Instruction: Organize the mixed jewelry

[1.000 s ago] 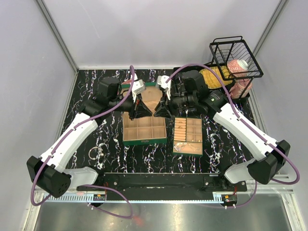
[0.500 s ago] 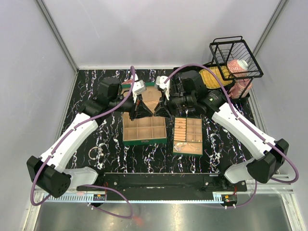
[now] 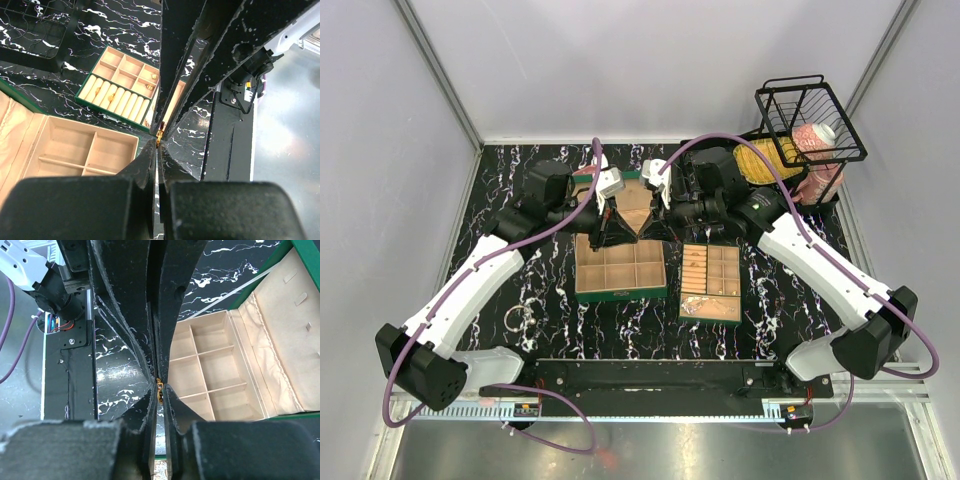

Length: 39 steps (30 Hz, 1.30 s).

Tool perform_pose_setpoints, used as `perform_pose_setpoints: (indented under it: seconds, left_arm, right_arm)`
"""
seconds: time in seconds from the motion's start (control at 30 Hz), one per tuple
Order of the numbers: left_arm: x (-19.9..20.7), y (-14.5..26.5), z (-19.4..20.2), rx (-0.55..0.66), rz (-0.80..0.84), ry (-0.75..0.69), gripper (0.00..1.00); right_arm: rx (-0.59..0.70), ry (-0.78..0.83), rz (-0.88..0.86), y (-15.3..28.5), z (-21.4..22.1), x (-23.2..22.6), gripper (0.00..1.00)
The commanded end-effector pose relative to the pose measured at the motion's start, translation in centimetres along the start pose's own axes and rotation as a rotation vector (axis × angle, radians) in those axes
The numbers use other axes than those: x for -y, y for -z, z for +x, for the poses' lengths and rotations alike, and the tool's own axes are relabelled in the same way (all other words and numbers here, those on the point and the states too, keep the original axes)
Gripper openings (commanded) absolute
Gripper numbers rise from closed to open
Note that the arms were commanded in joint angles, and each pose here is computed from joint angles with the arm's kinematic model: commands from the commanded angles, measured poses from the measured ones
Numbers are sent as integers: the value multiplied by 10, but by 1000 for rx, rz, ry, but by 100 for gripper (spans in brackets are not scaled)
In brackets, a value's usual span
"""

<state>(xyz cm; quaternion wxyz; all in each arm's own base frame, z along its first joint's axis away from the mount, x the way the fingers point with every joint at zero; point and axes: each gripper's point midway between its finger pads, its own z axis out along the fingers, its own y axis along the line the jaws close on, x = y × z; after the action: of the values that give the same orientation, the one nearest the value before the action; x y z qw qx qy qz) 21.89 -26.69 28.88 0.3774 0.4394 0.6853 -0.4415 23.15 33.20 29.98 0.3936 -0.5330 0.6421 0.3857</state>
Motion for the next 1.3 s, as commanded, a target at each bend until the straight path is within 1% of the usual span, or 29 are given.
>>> perform_pose_setpoints:
  seconds: [0.0, 0.17, 0.3, 0.37, 0.4, 0.43, 0.53, 0.6, 0.63, 0.67, 0.73, 0.87, 0.9, 1.07, 1.17, 1.23, 1.27]
  left_arm:
    - [9, 4, -19, 47, 20, -72, 0]
    - [11, 5, -19, 49, 21, -76, 0]
    - [9, 5, -17, 46, 17, -80, 1]
    - [10, 7, -18, 49, 7, -88, 4]
    - [10, 8, -18, 51, 4, -97, 20]
    - [11, 11, -21, 60, -4, -110, 26]
    - [11, 21, -28, 84, -46, -139, 34]
    - [7, 31, -33, 105, -76, -145, 40]
    - [8, 34, -34, 113, -76, -146, 45]
    - [3, 40, -37, 125, -98, -142, 47]
    - [1, 46, -38, 140, -115, -145, 49]
    - [-9, 56, -38, 156, -155, -127, 50]
    - [-11, 57, -37, 155, -159, -124, 50]
    - [-18, 58, -33, 153, -168, -99, 51]
    - [-22, 58, -32, 155, -175, -94, 51]
    - [-23, 57, -31, 154, -176, -90, 51]
    - [-24, 57, -30, 153, -179, -87, 50]
  right_arm:
    - [29, 41, 3, -1, -16, 0, 11]
    - [31, 45, 1, -1, -18, -1, 0]
    - [31, 50, 9, 1, -16, -1, 0]
    - [29, 61, 26, 4, -16, 0, 0]
    - [23, 61, 34, 4, -12, 1, 0]
    - [17, 69, 53, 5, -11, 3, 0]
    - [-7, 99, 99, 11, -2, 9, 0]
    - [-24, 118, 134, 16, 5, 12, 0]
    - [-35, 121, 142, 17, 9, 12, 0]
    - [-38, 143, 154, 21, 9, 13, 0]
    - [-78, 162, 185, 24, 24, 18, 0]
    - [-142, 196, 237, 34, 51, 26, 0]
    - [-175, 190, 242, 34, 67, 27, 0]
    - [-262, 155, 251, 44, 115, 41, 0]
    - [-347, 130, 259, 46, 163, 49, 0]
    - [-359, 136, 259, 45, 176, 52, 0]
    - [-376, 121, 254, 46, 190, 52, 0]
